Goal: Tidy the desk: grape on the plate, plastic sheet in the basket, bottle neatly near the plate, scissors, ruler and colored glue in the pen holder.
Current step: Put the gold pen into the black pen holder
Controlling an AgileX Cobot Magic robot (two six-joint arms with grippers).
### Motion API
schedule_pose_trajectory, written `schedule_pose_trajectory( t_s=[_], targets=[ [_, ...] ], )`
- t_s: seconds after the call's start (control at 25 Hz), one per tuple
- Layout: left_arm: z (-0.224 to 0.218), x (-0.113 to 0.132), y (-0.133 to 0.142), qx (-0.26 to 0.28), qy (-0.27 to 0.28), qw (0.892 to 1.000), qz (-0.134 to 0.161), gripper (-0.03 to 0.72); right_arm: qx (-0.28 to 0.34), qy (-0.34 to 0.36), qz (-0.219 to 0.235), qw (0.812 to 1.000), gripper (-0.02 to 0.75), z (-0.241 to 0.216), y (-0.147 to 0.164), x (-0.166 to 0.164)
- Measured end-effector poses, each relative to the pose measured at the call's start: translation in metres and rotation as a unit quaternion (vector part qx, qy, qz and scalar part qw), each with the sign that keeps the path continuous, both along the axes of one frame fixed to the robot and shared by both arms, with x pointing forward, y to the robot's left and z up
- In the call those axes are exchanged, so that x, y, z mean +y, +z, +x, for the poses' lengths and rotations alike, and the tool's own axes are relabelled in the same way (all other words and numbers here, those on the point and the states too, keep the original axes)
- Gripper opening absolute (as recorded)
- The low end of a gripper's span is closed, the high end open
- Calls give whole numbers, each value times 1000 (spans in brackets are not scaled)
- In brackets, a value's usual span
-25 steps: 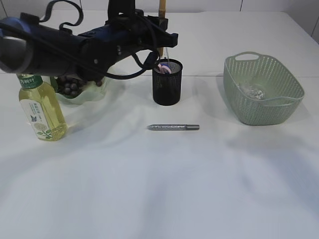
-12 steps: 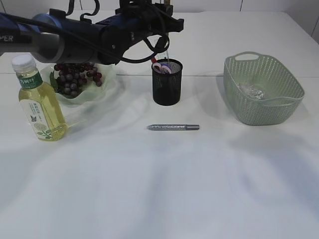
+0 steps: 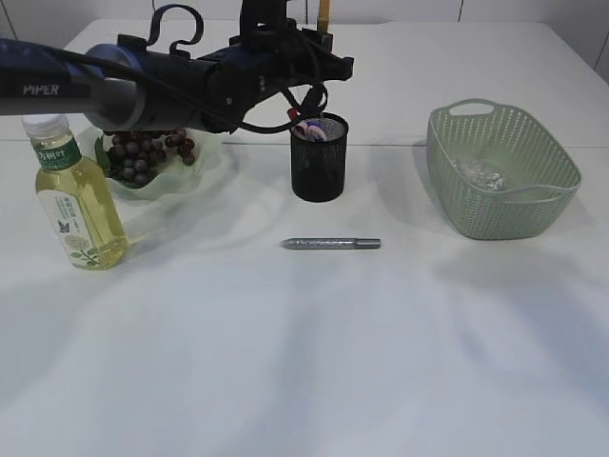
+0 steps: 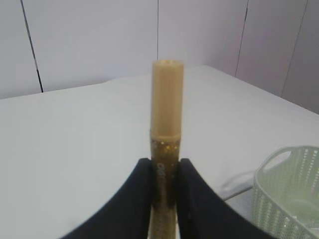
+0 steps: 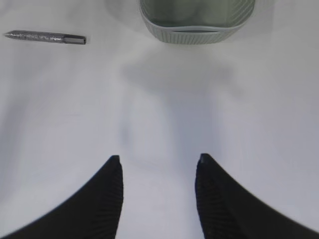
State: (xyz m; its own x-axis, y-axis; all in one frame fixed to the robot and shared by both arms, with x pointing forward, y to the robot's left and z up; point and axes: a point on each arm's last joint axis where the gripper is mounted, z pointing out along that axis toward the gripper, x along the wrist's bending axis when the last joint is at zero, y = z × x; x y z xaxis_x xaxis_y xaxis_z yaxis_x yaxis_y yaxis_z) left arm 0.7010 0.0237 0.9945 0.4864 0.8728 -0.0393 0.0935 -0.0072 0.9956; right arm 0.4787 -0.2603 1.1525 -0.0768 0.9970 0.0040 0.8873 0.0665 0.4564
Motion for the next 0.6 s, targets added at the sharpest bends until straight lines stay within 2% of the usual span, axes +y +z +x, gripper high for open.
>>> schedule_pose_trajectory(
  t_s=[0.6],
  targets=[
    [7, -4, -15, -1, 1, 1000, -2, 111, -5, 0, 1, 1000, 384, 1, 0, 0]
  ],
)
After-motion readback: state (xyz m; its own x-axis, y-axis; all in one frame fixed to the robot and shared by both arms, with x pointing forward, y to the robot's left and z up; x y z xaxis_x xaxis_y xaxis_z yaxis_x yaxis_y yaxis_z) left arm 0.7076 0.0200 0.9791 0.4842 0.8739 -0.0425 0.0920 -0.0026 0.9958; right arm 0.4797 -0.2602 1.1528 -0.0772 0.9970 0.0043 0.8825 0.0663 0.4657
